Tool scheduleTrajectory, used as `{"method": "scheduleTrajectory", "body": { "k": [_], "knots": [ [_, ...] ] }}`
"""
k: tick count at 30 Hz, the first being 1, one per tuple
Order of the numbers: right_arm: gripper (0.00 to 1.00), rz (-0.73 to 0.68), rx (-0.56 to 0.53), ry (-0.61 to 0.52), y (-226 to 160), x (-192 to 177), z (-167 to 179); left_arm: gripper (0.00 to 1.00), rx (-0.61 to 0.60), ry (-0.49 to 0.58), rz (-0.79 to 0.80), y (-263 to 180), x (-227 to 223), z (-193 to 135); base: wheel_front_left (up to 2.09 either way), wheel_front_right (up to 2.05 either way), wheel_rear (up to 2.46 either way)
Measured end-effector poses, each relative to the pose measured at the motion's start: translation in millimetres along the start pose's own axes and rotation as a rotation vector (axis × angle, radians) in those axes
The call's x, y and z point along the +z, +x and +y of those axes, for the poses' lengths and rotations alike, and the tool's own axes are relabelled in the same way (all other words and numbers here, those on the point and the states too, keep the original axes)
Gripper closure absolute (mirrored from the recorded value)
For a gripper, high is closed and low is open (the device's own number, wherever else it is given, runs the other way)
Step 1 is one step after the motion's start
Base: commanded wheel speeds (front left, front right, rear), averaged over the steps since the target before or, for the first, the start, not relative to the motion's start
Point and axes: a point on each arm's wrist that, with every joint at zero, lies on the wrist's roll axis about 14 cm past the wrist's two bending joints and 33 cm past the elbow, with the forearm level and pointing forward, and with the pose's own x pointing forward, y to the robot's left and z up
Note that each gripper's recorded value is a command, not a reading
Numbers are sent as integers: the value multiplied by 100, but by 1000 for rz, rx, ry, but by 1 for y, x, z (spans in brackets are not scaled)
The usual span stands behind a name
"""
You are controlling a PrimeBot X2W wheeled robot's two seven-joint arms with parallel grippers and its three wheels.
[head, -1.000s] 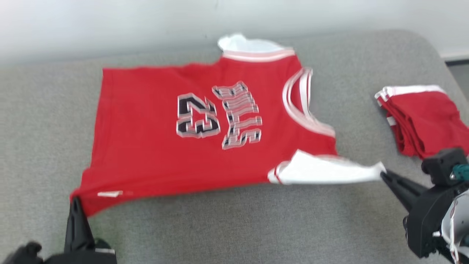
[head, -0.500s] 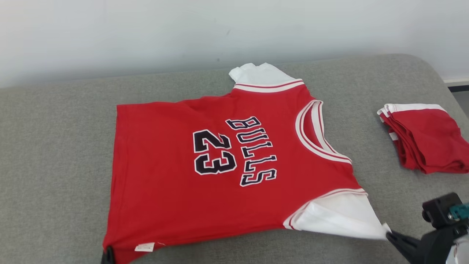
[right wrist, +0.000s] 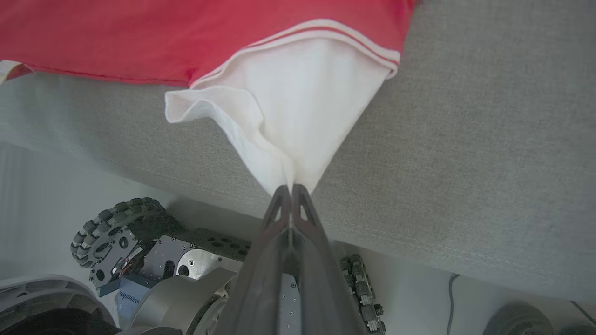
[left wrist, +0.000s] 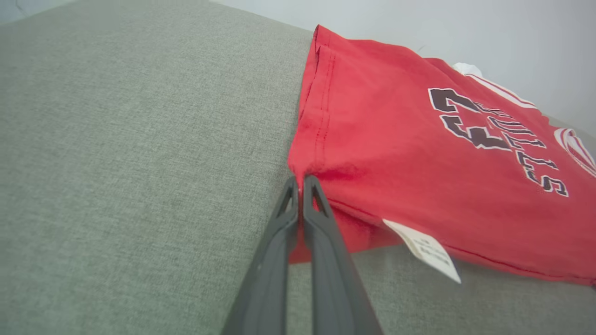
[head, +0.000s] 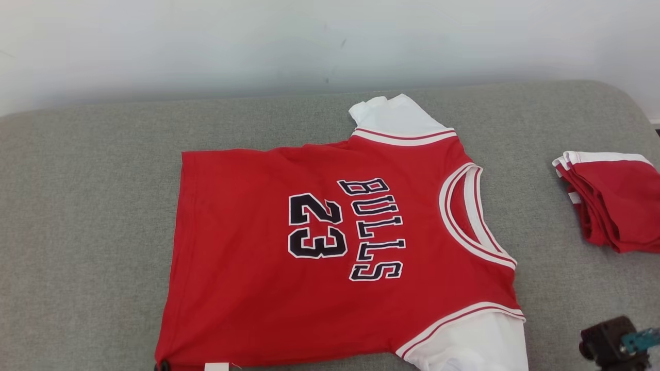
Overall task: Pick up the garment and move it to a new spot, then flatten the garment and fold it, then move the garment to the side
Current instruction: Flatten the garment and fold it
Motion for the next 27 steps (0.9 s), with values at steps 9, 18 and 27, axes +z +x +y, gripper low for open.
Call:
{"method": "scheduleTrajectory", "body": {
  "k": [9, 18, 27],
  "knots": [
    [100, -252, -70, -165, -2, 82, -25, 100, -72, 18, -80, 23, 32, -18, 0, 0, 0],
    [100, -372, -79, -312, 25, 140, -38, 100, -148, 106, -87, 58, 50, -34, 0, 0, 0],
    [100, -454, -117, -462, 42, 171, -45, 100, -138, 169, -41, 82, 47, -26, 0, 0, 0]
  ]
}}
